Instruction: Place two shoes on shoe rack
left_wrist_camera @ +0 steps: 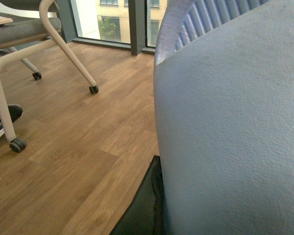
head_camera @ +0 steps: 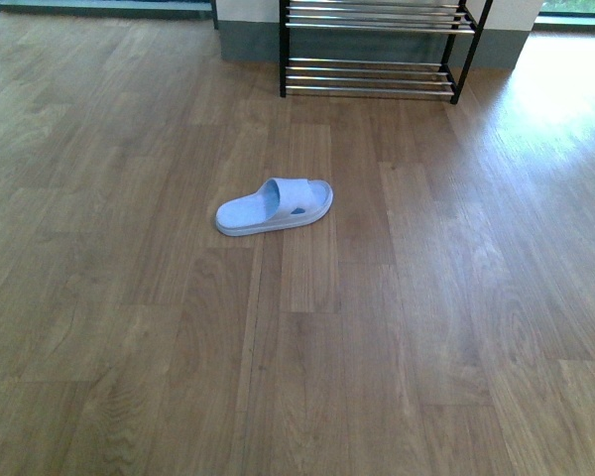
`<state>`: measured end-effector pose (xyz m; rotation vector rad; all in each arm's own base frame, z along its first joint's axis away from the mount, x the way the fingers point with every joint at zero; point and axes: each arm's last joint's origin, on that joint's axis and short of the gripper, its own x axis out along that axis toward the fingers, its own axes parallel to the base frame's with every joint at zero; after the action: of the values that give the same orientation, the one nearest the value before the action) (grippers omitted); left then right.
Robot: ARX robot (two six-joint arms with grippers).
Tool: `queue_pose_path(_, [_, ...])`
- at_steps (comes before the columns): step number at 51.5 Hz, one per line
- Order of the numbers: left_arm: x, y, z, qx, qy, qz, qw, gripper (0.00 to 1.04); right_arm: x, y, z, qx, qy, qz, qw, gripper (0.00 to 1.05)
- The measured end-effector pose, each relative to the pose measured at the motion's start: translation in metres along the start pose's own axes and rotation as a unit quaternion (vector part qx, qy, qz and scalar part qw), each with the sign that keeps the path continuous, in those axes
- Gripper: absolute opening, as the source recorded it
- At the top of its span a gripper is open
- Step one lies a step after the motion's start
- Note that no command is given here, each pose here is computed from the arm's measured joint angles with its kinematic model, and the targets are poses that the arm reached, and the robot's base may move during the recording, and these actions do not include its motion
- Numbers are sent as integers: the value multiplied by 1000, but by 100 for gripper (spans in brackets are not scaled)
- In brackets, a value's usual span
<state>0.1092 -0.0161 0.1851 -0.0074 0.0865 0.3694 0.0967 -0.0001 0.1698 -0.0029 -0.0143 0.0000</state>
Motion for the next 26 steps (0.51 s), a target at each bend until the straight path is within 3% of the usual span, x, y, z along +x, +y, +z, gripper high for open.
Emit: queue_pose_path(26, [0,0,0,1,0,-1,1000,2,0,0,0,0,-1,-1,1000,95])
